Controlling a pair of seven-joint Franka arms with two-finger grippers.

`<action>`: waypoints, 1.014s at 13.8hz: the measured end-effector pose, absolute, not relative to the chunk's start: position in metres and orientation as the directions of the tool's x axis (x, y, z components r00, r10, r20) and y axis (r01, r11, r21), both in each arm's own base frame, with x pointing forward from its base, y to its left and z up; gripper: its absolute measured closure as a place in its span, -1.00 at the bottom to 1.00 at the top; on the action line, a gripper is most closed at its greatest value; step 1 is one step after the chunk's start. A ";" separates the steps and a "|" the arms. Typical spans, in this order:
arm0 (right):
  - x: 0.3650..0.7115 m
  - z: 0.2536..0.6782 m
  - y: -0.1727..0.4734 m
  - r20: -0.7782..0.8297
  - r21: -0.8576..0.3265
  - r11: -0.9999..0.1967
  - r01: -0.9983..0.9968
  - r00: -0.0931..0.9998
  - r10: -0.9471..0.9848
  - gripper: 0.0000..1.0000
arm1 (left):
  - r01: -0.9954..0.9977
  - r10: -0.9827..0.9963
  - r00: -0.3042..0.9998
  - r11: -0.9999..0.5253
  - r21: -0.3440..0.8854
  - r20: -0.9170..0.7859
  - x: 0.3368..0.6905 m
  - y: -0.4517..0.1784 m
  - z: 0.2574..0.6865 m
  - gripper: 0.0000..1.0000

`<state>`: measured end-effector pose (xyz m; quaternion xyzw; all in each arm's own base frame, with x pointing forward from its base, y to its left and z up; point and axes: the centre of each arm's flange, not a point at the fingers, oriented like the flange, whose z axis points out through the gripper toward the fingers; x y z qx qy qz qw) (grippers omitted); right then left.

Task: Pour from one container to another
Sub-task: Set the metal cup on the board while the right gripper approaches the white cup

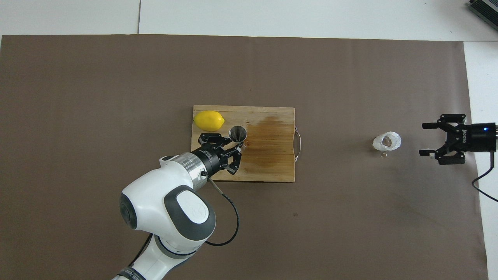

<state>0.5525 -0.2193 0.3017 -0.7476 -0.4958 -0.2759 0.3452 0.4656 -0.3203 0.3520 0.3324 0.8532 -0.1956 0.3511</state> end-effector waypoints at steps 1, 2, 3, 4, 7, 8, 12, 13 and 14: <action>0.555 0.298 -0.215 0.774 -0.226 -0.249 0.942 0.328 0.542 -1.00 | 0.698 0.427 -0.536 0.710 -0.098 -0.728 0.468 -0.321 0.350 0.47; 0.558 0.296 -0.210 0.784 -0.214 -0.235 0.948 0.310 0.538 -1.00 | 0.692 0.424 -0.543 0.715 -0.100 -0.725 0.469 -0.322 0.346 0.47; 0.562 0.296 -0.204 0.795 -0.207 -0.231 0.951 0.301 0.526 -1.00 | 0.689 0.424 -0.549 0.718 -0.102 -0.720 0.470 -0.322 0.342 0.47; 0.565 0.297 -0.199 0.804 -0.202 -0.230 0.952 0.295 0.517 -1.00 | 0.686 0.426 -0.552 0.721 -0.100 -0.717 0.470 -0.323 0.339 0.47; 0.565 0.290 -0.199 0.812 -0.180 -0.208 0.961 0.264 0.521 -1.00 | 0.687 0.433 -0.549 0.721 -0.091 -0.714 0.469 -0.330 0.335 0.47; 0.565 0.286 -0.201 0.814 -0.175 -0.204 0.963 0.259 0.520 -1.00 | 0.687 0.433 -0.549 0.721 -0.091 -0.715 0.470 -0.331 0.334 0.47; 0.565 0.279 -0.201 0.822 -0.139 -0.182 0.973 0.216 0.527 -1.00 | 0.679 0.436 -0.551 0.730 -0.078 -0.712 0.472 -0.336 0.329 0.47; 0.564 0.277 -0.201 0.823 -0.133 -0.177 0.975 0.208 0.529 -1.00 | 0.678 0.436 -0.550 0.731 -0.076 -0.712 0.473 -0.338 0.329 0.47; 0.564 0.275 -0.201 0.823 -0.129 -0.175 0.976 0.203 0.530 -1.00 | 0.677 0.436 -0.550 0.732 -0.074 -0.713 0.473 -0.338 0.329 0.47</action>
